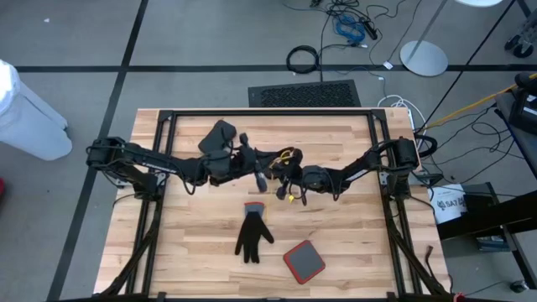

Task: Coil cords
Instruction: Coil the yellow wire onto the black spool

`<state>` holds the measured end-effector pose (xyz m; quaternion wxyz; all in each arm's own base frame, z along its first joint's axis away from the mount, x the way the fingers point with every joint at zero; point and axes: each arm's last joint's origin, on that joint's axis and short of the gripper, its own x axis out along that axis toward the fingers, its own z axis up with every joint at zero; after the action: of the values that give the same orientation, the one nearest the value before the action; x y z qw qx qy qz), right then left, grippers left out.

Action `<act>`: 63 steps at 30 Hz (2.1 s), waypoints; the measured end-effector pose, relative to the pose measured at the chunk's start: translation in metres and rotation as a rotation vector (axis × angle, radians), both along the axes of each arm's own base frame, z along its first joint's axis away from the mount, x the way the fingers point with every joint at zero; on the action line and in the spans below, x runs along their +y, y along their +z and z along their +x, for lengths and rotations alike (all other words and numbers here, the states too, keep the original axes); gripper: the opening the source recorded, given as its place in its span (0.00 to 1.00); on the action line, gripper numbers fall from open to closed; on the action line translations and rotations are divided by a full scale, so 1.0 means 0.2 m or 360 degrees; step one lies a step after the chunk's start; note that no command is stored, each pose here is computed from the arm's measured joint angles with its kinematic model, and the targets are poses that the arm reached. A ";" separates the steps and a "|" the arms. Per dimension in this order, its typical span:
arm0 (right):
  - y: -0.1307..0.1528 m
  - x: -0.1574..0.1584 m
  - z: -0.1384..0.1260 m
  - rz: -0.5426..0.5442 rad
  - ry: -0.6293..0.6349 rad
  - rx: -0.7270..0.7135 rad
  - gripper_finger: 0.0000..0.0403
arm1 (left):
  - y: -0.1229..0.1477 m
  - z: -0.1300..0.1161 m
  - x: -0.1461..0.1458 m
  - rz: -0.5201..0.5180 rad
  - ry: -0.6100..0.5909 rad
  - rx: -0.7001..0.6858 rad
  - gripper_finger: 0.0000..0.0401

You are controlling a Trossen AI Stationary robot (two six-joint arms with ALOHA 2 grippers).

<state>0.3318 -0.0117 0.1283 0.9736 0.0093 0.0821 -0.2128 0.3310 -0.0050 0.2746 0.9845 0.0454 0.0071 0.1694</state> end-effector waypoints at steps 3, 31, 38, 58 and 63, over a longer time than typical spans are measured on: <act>-0.01 -0.02 -0.06 0.0027 -0.0059 0.0010 0.00 | 0.00 -0.02 0.00 0.0000 -0.0053 0.0042 0.00; 0.26 0.01 -0.39 0.0117 -0.0018 -0.0225 0.00 | -0.10 -0.11 0.03 0.0181 0.0181 0.0661 0.00; 0.27 0.01 -0.39 0.0118 -0.0017 -0.0248 0.00 | -0.15 -0.09 0.02 0.0174 0.0115 0.0720 0.00; 0.41 0.04 -0.24 0.0097 0.0052 -0.0235 0.00 | -0.21 0.00 0.04 0.0281 0.0456 0.0594 0.00; 0.42 0.04 -0.17 0.0087 0.0057 -0.0255 0.00 | -0.20 0.02 0.05 0.0280 0.0494 0.0522 0.00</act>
<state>0.2977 -0.0032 0.2131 0.9800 0.0516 0.0099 -0.1917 0.3340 0.0047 0.2345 0.9246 0.1563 0.1589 0.3090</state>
